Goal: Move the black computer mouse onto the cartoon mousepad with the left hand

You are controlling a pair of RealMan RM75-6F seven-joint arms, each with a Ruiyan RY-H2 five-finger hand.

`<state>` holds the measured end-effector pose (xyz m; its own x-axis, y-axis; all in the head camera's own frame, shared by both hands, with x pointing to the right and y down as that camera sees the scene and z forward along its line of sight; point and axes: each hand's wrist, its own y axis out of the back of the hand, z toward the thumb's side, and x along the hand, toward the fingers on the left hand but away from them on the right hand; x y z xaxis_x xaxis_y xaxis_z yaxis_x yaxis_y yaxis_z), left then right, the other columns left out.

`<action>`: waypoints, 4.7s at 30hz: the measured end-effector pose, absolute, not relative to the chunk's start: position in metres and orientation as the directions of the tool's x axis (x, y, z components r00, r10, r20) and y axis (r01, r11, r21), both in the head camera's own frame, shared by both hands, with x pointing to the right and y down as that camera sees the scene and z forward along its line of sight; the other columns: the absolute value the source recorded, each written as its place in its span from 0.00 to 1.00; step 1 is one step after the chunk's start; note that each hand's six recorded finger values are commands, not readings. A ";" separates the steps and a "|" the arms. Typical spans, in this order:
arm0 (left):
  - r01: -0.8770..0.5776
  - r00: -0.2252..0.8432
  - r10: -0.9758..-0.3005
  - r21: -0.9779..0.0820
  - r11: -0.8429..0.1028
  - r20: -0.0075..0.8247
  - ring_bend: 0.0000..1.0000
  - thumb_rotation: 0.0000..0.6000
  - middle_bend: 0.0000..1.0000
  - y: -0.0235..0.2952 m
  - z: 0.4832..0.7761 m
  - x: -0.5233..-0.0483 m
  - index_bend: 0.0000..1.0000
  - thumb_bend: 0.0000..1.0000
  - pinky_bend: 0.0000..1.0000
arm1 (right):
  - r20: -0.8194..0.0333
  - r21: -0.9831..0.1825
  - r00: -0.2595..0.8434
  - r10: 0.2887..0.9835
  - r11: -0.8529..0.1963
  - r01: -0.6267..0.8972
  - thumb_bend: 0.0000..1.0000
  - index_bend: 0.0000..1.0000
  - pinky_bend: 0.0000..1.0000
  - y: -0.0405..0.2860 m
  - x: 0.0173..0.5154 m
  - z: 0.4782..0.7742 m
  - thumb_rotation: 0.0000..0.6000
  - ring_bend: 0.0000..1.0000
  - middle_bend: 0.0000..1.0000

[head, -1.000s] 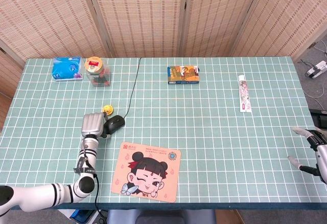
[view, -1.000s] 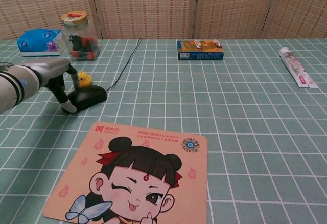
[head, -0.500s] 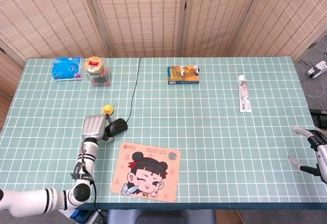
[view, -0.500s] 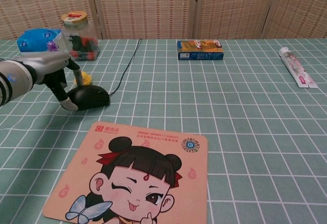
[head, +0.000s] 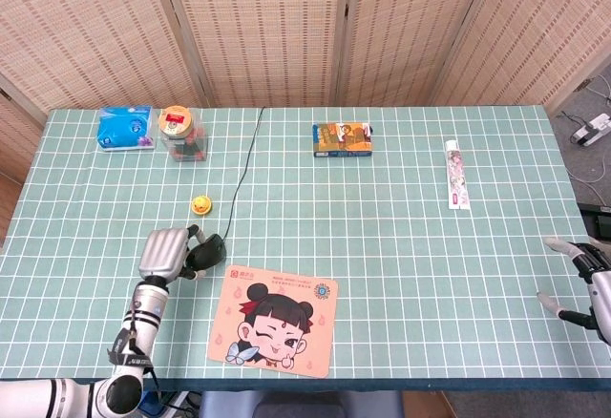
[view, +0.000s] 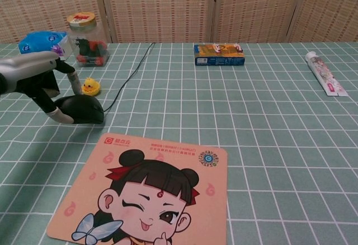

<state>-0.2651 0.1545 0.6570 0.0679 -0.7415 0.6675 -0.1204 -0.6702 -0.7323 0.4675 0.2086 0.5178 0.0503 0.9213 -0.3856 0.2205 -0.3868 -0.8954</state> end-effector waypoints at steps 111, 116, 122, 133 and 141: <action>0.401 0.550 -0.481 -0.721 -0.565 0.683 1.00 1.00 1.00 0.258 0.618 -0.286 0.16 0.61 1.00 | -0.374 -0.899 0.055 0.926 -0.377 0.223 0.14 0.23 0.44 0.211 0.467 0.514 1.00 0.23 0.30; 0.479 0.571 -0.472 -0.740 -0.473 0.671 1.00 1.00 1.00 0.260 0.624 -0.304 0.16 0.61 1.00 | -0.378 -0.898 0.056 0.924 -0.380 0.220 0.14 0.23 0.44 0.211 0.465 0.515 1.00 0.23 0.30; 0.528 0.568 -0.455 -0.728 -0.438 0.686 1.00 1.00 1.00 0.269 0.628 -0.308 0.15 0.60 1.00 | -0.380 -0.898 0.053 0.923 -0.382 0.219 0.14 0.23 0.44 0.211 0.466 0.516 1.00 0.23 0.30; 0.541 0.586 -0.419 -0.720 -0.434 0.693 1.00 1.00 1.00 0.280 0.630 -0.296 0.15 0.60 1.00 | -0.376 -0.899 0.054 0.925 -0.378 0.223 0.14 0.23 0.44 0.211 0.466 0.514 1.00 0.23 0.30; 0.555 0.579 -0.405 -0.706 -0.440 0.708 1.00 1.00 1.00 0.281 0.633 -0.292 0.15 0.60 1.00 | -0.373 -0.899 0.049 0.927 -0.373 0.228 0.14 0.23 0.44 0.210 0.469 0.513 1.00 0.23 0.31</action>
<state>-0.2918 0.2813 0.6325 0.5788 -0.4047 0.7079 0.5553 -0.4401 -0.7057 0.4686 0.2104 0.5130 0.0487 0.9267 -0.3725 0.2277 -0.3734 -0.8993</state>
